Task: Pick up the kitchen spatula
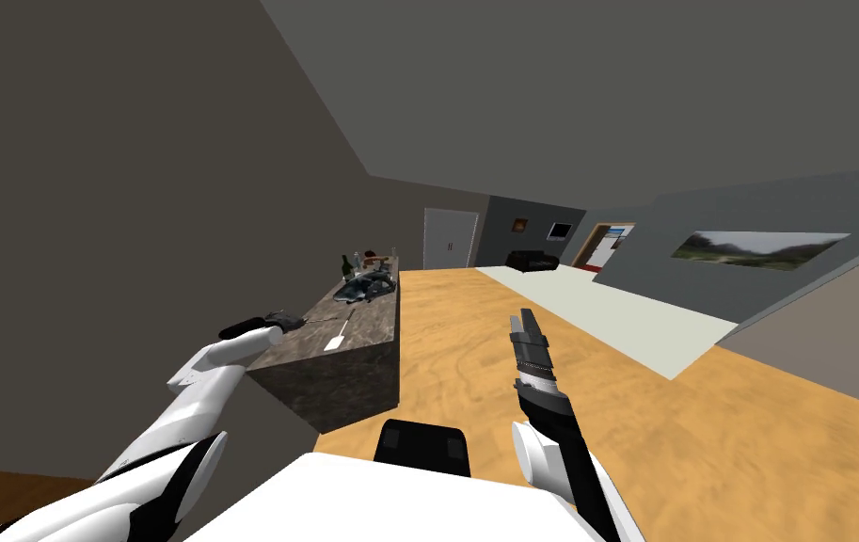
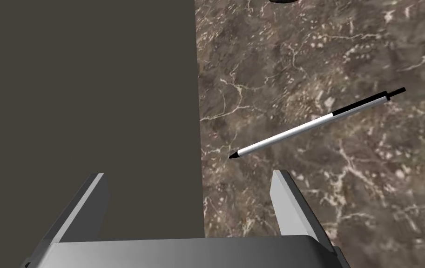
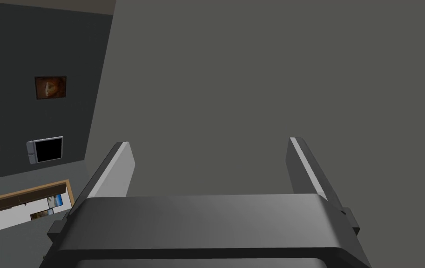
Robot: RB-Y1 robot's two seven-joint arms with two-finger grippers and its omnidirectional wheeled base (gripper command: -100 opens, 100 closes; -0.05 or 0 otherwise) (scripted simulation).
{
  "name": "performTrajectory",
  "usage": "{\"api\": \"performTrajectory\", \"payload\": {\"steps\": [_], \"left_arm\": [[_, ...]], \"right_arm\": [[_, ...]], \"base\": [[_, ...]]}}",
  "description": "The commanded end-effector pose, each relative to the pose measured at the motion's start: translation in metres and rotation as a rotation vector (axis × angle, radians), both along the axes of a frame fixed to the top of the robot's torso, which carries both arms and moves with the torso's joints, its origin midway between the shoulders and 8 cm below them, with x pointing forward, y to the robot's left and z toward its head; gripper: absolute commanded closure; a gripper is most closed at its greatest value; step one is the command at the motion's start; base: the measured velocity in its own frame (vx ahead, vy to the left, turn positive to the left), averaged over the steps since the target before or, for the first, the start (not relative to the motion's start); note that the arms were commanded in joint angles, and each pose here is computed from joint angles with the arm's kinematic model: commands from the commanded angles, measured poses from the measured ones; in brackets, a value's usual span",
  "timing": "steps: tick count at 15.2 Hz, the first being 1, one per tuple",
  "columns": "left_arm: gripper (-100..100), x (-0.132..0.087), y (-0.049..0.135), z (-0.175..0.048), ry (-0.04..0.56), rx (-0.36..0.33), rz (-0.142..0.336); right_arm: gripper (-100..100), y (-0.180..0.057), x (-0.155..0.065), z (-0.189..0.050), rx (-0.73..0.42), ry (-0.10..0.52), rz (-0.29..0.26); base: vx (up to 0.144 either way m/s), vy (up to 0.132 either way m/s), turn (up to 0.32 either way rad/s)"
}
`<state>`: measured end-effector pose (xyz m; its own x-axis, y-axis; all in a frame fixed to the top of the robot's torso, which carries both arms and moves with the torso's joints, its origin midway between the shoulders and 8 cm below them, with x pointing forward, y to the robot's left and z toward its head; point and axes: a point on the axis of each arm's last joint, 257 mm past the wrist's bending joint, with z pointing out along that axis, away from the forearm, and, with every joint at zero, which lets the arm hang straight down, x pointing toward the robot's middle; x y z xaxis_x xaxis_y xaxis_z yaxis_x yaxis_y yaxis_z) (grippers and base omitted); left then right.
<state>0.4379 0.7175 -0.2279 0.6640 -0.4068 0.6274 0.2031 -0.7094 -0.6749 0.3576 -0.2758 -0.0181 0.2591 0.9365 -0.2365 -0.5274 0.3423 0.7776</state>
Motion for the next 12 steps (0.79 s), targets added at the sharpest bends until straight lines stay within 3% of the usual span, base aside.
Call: {"api": "performTrajectory", "payload": {"steps": [1, 2, 3, 4, 5, 8, 9, 12], "left_arm": [[-100, -0.005, 0.002, -0.016, 0.019, -0.075, 0.028], [-100, -0.005, 0.002, -0.016, 0.019, -0.075, 0.028], [-100, -0.009, 0.004, -0.027, 0.022, -0.142, 0.057], [-100, -0.010, 0.003, -0.028, 0.027, -0.146, 0.057], [-100, -0.013, 0.004, -0.038, 0.028, -0.209, 0.084], [-100, -0.018, 0.003, -0.050, 0.041, -0.278, 0.109], [-100, -0.022, 0.001, -0.060, 0.048, -0.339, 0.133], [-100, -0.025, -0.001, -0.068, 0.054, -0.395, 0.156]], "right_arm": [[0, 0.000, 0.000, 0.000, 0.000, 0.000, 0.000], [0, 0.000, 0.000, 0.000, 0.000, 0.000, 0.000], [0, 0.000, 0.000, 0.000, 0.000, 0.000, 0.000], [0, 0.000, 0.000, 0.000, 0.000, 0.000, 0.000], [0, 0.000, 0.000, 0.000, 0.000, 0.000, 0.000], [0, 0.000, 0.000, 0.000, 0.000, 0.000, 0.000], [0, 0.000, 0.000, 0.000, 0.000, 0.000, 0.000], [0, 0.000, 0.000, 0.000, 0.000, 0.000, 0.000]], "base": [[0.069, -0.089, -0.058], [0.046, -0.063, -0.018], [0.043, -0.071, -0.049], [0.047, -0.074, -0.047], [0.055, -0.083, -0.058], [0.073, -0.086, -0.050], [0.079, -0.095, -0.049], [0.081, -0.079, -0.036]]}}
